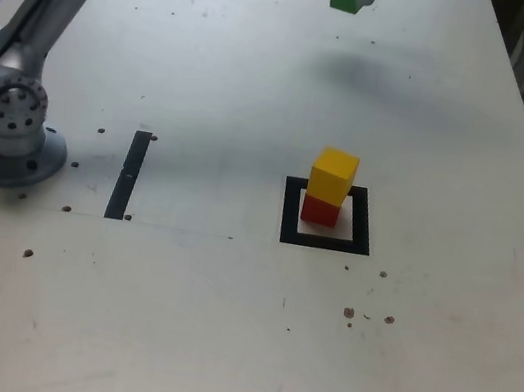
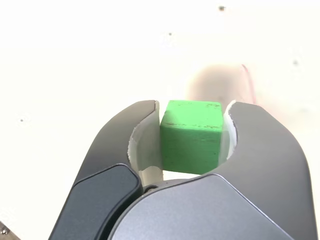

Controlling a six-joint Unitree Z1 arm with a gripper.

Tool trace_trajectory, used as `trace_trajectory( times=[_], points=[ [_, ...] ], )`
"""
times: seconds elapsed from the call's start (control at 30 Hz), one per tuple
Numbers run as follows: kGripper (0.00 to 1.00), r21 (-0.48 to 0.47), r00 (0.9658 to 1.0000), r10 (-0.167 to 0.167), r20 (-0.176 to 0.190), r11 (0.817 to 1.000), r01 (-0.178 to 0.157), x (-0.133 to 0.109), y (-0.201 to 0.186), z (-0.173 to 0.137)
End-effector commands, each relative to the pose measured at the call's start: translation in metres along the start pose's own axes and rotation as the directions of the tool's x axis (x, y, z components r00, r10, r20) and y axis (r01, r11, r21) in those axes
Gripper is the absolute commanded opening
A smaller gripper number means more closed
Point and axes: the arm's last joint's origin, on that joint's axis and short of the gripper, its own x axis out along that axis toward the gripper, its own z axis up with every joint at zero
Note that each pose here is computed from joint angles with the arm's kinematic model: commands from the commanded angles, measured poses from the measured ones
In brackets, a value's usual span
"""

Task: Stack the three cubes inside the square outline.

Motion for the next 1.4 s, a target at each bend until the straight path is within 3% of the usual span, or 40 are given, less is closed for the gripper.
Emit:
trace_trajectory(
  times=[0.0, 0.17, 0.3, 0.4, 0.47, 0.6, 0.77, 1.07, 1.37],
  points=[
    [0.25, 0.018, 1.0, 0.006, -0.003, 1.0, -0.006, -0.017, -0.012, 0.003],
    [0.25, 0.043, 0.9987, 0.044, 0.026, 0.998, -0.045, -0.063, -0.052, 0.011],
    [0.24, 0.022, 0.9943, 0.072, 0.078, 0.997, -0.074, -0.099, -0.095, 0.016],
    [0.24, 0.006, 0.9911, 0.067, 0.115, 0.998, -0.068, -0.117, -0.131, 0.022],
    [0.24, -0.003, 0.9915, 0.051, 0.12, 0.999, -0.051, -0.122, -0.15, 0.026],
    [0.24, -0.02, 0.9956, 0.013, 0.093, 1.0, -0.011, -0.121, -0.189, 0.035],
    [0.24, -0.037, 0.9985, -0.008, 0.055, 0.999, 0.01, -0.118, -0.234, 0.049],
    [0.24, -0.1, 0.9983, -0.044, 0.037, 0.994, 0.048, -0.116, -0.298, 0.079],
    [0.24, -0.103, 0.9986, -0.046, -0.028, 0.994, 0.043, -0.097, -0.305, 0.102]
  ],
)
